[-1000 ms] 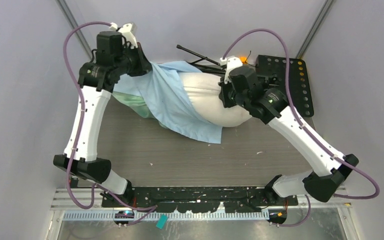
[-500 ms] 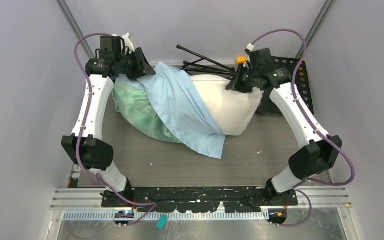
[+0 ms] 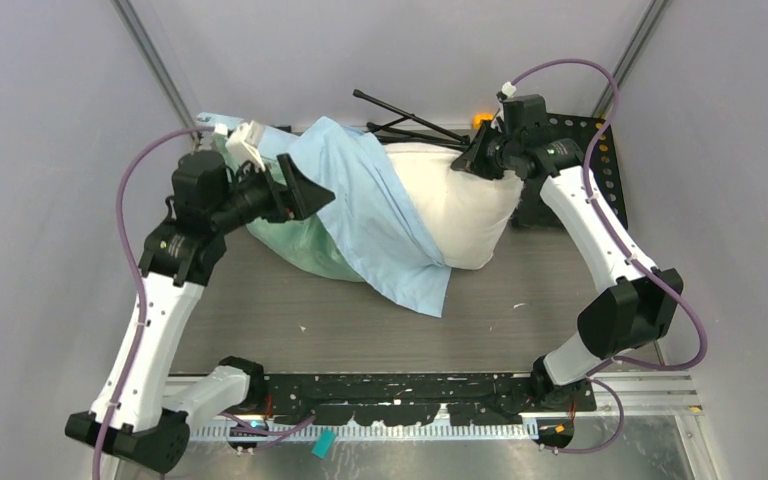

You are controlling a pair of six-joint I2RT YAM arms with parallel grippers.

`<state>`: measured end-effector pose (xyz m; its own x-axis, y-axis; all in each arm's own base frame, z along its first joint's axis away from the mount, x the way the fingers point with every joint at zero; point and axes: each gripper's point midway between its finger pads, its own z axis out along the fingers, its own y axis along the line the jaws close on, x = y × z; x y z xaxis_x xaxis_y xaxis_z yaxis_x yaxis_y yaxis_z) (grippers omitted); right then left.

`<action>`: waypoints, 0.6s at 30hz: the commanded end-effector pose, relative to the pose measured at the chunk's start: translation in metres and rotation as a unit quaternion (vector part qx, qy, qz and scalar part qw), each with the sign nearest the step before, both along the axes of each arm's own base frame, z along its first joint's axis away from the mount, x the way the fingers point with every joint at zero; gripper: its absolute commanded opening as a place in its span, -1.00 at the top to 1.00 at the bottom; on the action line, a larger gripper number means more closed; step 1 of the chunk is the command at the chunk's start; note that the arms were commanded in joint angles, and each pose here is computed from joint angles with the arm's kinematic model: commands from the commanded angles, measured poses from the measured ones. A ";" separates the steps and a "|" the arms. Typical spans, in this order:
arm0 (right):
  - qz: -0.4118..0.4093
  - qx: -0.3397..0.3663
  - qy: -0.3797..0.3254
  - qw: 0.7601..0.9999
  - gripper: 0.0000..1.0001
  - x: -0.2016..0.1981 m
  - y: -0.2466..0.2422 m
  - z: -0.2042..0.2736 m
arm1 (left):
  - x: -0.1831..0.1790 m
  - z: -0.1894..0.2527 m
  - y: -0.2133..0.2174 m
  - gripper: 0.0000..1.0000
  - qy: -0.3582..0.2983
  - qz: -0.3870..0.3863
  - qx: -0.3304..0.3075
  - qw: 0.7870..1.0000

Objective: Remove the pillowcase from the pillow

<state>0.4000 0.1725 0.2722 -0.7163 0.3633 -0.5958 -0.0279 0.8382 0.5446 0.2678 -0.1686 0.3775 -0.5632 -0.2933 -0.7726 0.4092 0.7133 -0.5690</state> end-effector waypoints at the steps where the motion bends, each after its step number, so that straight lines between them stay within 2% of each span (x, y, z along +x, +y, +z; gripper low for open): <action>1: -0.017 0.008 -0.013 1.000 1.00 0.010 -0.002 0.002 | -0.001 -0.035 -0.002 -0.56 0.018 0.026 -0.019 0.999; 9: -0.010 0.018 -0.019 1.000 0.99 0.006 0.001 0.002 | -0.015 -0.104 -0.018 -0.46 0.081 0.020 -0.068 0.994; 13: -0.006 0.022 -0.019 1.000 0.99 0.005 0.003 0.003 | -0.015 -0.132 -0.026 -0.42 0.101 0.019 -0.072 0.992; 15: -0.004 0.024 -0.020 0.999 0.99 0.004 0.003 0.005 | -0.013 -0.141 -0.030 -0.30 0.110 0.014 -0.075 0.991; 18: -0.003 0.024 -0.021 0.999 0.99 0.003 0.003 0.004 | -0.009 -0.145 -0.039 0.03 0.116 -0.001 -0.088 0.989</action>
